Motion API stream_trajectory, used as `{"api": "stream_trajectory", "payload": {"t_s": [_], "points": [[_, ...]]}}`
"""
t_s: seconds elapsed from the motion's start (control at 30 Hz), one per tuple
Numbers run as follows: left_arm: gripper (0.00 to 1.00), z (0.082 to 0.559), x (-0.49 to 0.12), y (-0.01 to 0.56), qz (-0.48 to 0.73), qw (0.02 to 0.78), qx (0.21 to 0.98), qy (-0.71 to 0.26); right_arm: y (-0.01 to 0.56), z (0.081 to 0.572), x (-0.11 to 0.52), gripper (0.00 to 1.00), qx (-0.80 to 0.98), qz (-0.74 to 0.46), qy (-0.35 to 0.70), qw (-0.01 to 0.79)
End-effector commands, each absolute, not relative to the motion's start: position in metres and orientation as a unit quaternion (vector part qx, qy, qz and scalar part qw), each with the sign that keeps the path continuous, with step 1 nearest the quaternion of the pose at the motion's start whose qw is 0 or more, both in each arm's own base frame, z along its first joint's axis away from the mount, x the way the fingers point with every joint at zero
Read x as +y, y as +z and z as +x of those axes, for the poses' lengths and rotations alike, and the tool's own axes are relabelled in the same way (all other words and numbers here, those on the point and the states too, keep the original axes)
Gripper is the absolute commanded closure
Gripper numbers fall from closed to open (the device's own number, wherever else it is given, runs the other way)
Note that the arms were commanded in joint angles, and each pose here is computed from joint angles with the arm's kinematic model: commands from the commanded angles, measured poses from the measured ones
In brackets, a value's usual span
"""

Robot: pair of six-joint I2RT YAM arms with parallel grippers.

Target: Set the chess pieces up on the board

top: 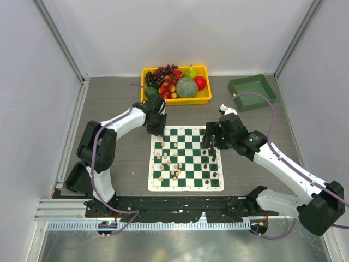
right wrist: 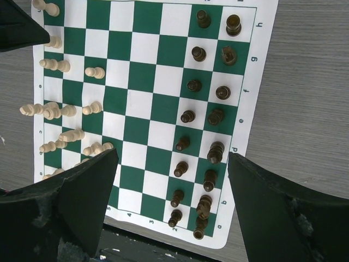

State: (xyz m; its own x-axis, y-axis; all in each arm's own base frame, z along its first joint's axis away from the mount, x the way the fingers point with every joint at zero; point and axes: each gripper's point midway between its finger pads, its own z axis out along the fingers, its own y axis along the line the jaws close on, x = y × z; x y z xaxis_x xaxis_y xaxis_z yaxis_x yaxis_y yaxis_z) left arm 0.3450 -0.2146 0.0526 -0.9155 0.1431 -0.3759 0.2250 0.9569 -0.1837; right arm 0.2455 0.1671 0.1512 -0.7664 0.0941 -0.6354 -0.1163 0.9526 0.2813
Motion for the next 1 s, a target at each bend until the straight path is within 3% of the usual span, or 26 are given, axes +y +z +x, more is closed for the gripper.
{"api": "stream_trajectory", "payload": {"t_s": [0.0, 0.17, 0.97], "points": [[0.62, 0.3522, -0.2155, 0.0529, 0.103, 0.193, 0.969, -0.111, 0.1698, 0.2563, 0.1735, 0.12, 0.916, 0.002, 0.171, 0.364], [0.63, 0.3530, -0.2152, 0.0514, 0.104, 0.193, 0.970, -0.109, 0.1700, 0.2556, 0.1752, 0.12, 0.916, 0.001, 0.174, 0.363], [0.83, 0.3556, -0.2136, 0.0556, 0.119, 0.192, 0.969, -0.100, 0.1658, 0.2567, 0.1746, 0.12, 0.917, 0.001, 0.170, 0.360]]}}
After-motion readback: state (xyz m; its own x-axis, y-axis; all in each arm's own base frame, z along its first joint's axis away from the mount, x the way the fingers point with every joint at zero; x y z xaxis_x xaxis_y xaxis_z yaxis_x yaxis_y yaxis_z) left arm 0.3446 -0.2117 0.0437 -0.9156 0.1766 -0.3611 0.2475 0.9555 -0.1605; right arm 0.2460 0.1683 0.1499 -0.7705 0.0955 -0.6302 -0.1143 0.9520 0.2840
